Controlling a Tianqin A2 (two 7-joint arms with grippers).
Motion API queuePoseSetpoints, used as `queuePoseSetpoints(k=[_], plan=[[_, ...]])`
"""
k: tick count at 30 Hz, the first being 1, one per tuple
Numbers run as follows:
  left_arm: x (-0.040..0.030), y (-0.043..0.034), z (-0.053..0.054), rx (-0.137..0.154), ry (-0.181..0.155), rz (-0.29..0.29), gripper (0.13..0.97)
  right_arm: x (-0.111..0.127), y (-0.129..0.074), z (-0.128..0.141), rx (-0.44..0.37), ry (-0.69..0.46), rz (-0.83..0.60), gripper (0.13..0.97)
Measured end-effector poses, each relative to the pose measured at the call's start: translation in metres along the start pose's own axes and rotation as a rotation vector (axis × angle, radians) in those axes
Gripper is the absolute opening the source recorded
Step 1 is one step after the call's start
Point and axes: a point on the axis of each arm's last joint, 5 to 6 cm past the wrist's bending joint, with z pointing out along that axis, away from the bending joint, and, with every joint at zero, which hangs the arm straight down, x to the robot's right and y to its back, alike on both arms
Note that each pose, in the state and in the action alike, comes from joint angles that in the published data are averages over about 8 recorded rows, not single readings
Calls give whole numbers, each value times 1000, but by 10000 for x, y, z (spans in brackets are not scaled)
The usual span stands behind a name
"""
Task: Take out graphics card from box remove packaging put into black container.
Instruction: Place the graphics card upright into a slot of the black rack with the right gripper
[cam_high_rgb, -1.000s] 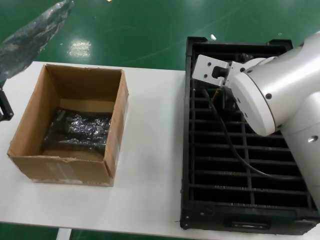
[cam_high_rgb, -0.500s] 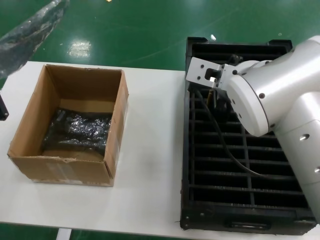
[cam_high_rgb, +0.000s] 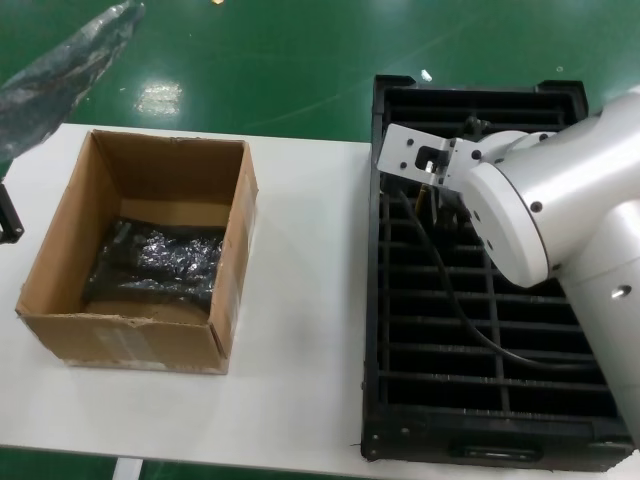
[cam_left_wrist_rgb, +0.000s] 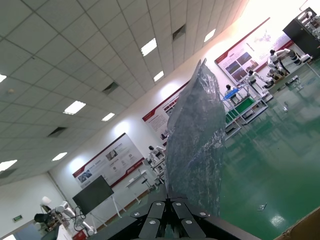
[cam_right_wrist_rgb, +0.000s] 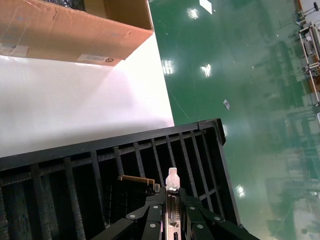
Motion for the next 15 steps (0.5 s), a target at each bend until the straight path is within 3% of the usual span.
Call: queuePoseSetpoints(k=[15], plan=[[5,1,-8,-5,1,5,140,-70,43,34,13,55,-23,174]])
